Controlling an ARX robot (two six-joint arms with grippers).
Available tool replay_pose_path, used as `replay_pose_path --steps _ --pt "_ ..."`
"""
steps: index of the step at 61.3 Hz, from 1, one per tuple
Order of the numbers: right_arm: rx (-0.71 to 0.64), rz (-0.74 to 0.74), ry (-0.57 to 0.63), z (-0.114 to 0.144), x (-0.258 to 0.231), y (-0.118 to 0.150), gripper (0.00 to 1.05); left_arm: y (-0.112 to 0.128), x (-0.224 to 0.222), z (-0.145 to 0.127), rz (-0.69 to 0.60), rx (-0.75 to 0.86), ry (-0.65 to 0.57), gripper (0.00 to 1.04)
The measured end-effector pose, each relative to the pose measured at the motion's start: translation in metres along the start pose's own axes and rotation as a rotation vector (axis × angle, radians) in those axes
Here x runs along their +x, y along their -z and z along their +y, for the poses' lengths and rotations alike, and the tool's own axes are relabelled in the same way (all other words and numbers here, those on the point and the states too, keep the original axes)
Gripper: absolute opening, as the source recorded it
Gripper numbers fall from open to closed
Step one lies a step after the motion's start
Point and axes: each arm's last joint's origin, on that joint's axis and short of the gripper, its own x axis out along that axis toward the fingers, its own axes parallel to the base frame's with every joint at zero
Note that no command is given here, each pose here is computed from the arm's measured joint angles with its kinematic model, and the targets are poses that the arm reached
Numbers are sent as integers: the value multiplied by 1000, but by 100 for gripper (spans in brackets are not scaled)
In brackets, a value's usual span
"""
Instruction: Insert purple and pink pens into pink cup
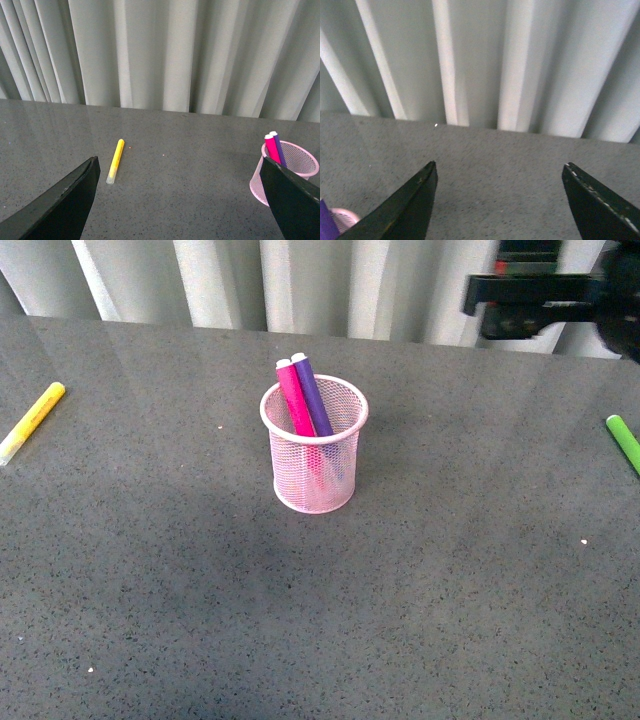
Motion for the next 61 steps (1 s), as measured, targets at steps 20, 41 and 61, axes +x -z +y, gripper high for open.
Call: replay_pose_path --steps 20,41,61 --pt "-5 -60 23 -54 -72 -1 8 0 0 0 0 0 2 98" --pt "-6 -59 32 -74 -117 2 3 0 0 0 0 0 2 98" --pt "-4 -63 41 -90 -143 2 3 0 0 0 0 0 2 98"
